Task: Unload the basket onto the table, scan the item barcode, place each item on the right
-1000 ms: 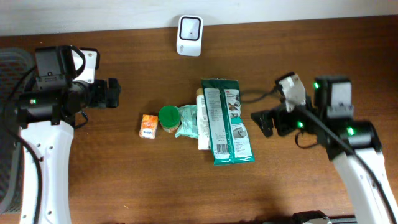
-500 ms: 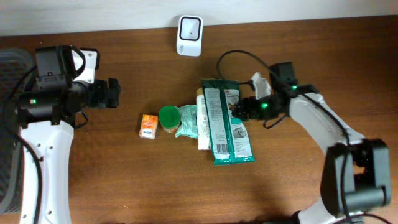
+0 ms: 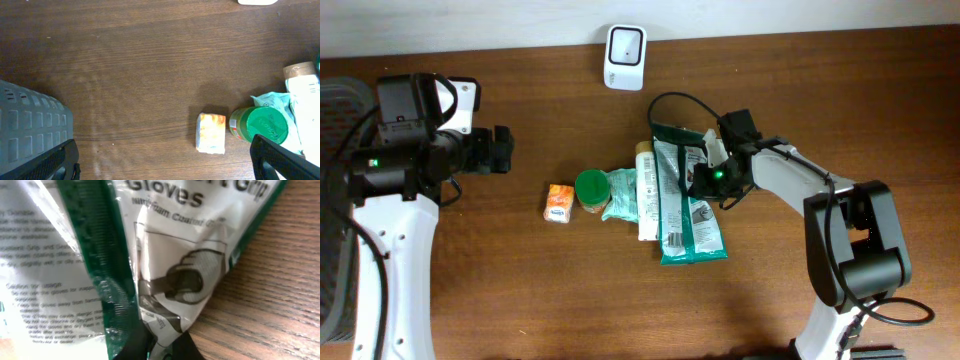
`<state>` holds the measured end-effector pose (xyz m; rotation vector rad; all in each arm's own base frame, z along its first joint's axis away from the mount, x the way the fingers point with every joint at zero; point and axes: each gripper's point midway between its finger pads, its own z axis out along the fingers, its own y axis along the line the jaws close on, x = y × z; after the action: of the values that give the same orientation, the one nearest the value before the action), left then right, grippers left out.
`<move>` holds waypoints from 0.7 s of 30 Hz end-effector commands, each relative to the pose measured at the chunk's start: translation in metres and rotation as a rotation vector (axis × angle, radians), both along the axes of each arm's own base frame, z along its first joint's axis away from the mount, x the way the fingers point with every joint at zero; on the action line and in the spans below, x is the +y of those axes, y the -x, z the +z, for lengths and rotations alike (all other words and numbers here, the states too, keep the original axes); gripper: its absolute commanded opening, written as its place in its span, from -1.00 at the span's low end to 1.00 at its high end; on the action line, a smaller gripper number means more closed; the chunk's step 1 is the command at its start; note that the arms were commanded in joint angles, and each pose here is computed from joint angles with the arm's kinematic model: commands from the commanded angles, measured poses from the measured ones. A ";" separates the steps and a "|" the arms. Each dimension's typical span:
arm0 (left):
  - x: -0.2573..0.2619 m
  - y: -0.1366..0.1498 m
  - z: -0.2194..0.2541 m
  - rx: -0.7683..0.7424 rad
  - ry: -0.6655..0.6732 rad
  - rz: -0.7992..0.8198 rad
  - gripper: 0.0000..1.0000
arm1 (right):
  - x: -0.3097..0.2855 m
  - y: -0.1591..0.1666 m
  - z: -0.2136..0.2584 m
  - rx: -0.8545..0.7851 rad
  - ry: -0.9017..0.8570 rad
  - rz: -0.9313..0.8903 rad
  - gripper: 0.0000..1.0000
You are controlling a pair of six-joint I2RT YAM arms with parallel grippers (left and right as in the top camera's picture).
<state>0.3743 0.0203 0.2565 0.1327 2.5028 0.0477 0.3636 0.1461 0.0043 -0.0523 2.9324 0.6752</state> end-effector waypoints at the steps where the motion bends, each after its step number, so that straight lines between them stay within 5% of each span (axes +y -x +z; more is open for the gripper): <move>1: 0.002 -0.001 0.004 -0.011 -0.013 -0.007 0.98 | -0.016 0.002 0.002 0.036 0.060 -0.032 -0.92; 10: 0.002 -0.001 0.004 -0.010 -0.013 -0.007 0.98 | -0.083 0.005 0.097 -0.050 0.507 -0.133 -0.92; 18: 0.002 -0.001 0.004 -0.011 -0.013 -0.007 0.99 | -0.042 0.010 0.070 -0.009 0.462 -0.058 -0.92; 21: 0.002 -0.001 0.004 -0.010 -0.013 -0.007 0.98 | -0.030 0.003 0.085 -0.024 0.297 -0.019 -0.92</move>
<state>0.3743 0.0203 0.2565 0.1327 2.5028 0.0477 0.3540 0.1062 0.0737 -0.0342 3.0021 0.0173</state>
